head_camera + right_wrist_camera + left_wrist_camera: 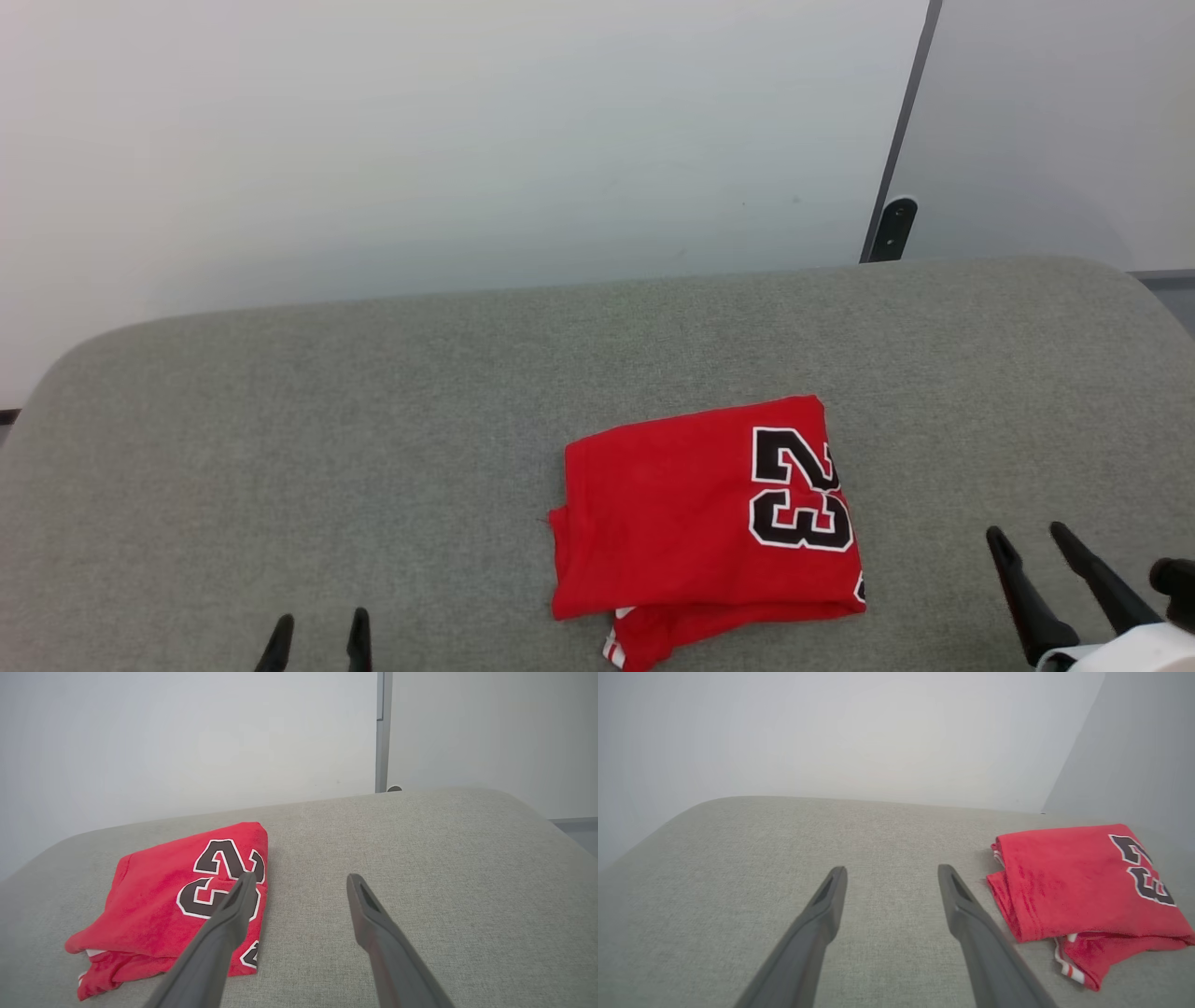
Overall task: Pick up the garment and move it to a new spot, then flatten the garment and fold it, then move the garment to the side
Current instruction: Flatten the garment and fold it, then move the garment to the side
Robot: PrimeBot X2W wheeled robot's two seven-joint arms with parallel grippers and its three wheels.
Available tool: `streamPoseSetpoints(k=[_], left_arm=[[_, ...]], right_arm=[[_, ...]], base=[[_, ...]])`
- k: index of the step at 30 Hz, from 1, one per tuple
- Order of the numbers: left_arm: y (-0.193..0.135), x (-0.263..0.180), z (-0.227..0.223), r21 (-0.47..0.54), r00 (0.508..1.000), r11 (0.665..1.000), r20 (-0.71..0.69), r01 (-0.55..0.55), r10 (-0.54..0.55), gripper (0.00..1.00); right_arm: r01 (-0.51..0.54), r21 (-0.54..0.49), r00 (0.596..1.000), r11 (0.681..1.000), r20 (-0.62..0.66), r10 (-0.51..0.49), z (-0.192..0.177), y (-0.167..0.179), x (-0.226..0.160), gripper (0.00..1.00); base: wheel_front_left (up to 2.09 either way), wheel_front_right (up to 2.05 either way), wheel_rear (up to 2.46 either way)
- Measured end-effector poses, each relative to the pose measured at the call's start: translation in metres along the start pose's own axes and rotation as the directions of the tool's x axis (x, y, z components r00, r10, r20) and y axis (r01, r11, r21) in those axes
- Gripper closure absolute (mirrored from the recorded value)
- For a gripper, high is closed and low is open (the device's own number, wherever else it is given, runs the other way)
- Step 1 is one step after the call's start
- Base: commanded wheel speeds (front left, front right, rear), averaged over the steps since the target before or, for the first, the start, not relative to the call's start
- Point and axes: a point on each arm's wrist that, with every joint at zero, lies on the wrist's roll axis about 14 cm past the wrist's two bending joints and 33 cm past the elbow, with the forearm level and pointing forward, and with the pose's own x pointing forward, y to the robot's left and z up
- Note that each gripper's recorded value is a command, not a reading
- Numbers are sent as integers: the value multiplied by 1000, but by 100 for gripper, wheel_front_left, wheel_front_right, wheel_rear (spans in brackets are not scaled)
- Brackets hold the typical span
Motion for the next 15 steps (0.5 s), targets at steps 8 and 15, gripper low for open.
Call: streamPoseSetpoints(k=[8,15], left_arm=[[-7,-1,5,-4,1000,1000,3,16,-16,0],[-8,-2,7,-1,1000,1000,5,18,-18,0]], right_arm=[[8,1,1000,1000,-2,-8,4,2,-5,0],[2,2,1000,1000,-10,-2,3,6,-4,0]], base=[[0,0,0],[0,0,0]])
